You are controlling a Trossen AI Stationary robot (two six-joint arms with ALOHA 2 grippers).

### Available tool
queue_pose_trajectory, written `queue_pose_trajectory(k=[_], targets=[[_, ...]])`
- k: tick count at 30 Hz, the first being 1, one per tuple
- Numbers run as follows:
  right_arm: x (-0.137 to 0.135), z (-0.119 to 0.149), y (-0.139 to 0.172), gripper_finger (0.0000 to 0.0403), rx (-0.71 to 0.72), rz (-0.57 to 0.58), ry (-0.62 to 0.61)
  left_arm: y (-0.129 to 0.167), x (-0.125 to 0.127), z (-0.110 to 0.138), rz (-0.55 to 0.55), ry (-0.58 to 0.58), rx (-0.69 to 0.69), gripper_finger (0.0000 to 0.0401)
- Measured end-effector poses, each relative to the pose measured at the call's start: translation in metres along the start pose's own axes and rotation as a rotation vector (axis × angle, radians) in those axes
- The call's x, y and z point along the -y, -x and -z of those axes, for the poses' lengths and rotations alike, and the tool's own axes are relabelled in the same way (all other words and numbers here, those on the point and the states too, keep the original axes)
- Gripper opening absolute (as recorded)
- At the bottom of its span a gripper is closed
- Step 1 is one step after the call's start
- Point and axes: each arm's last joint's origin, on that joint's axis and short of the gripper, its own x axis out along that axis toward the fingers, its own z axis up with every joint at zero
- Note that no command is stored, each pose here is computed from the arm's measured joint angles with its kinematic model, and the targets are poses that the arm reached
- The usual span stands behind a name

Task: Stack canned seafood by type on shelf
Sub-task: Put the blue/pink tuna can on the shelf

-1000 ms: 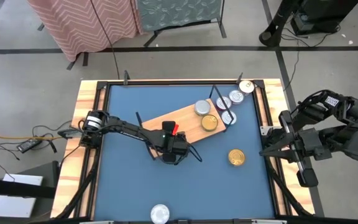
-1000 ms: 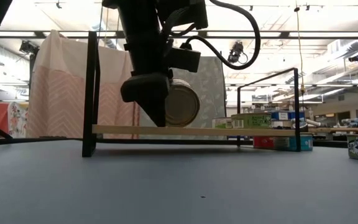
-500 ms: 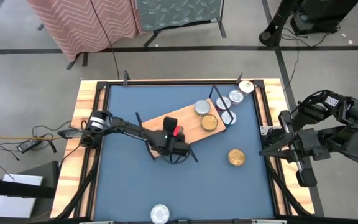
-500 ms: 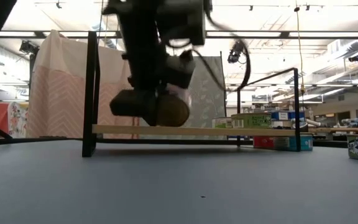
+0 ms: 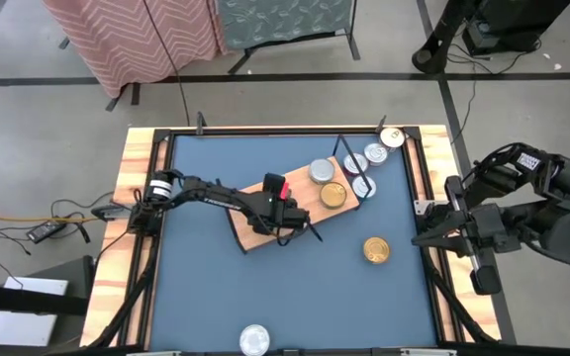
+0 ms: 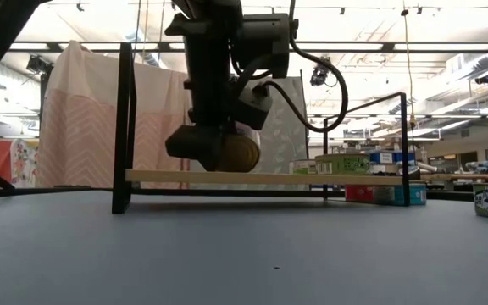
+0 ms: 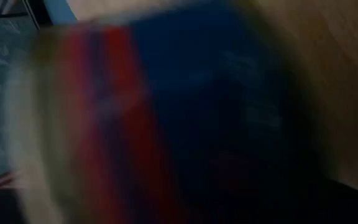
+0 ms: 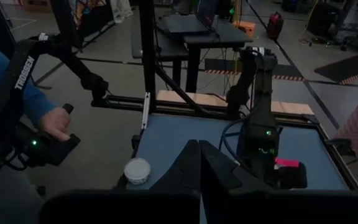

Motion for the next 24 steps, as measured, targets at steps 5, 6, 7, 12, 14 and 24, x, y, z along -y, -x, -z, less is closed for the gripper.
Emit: queue_pose_trajectory(k=[5,6,7,12,14,24], targets=[[0.001,0.001,0.000,0.0005,-0.010,0.006,0.015,0.001,0.000,0.000,0.021,0.005,0.007,0.0295],[0.001,0.002,0.000,0.0005,-0.012,0.008,0.019,0.001,0.000,0.000,0.021,0.003,0.007,0.0298],[0.001,0.002,0.000,0.0005,-0.013,0.010,0.023,0.002,0.000,0.000,0.026,0.002,0.006,0.0300],[0.001,0.002,0.000,0.0005,-0.014,0.010,0.026,0.003,0.001,0.003,0.070,0.003,-0.017,0.0303],[0.001,0.002,0.000,0.0005,-0.015,0.010,0.026,0.004,0.001,0.004,0.099,0.014,-0.024,0.0304],[0.001,0.002,0.000,0.0005,-0.009,0.023,0.030,0.035,-0.012,-0.007,0.354,0.107,0.055,0.0305]])
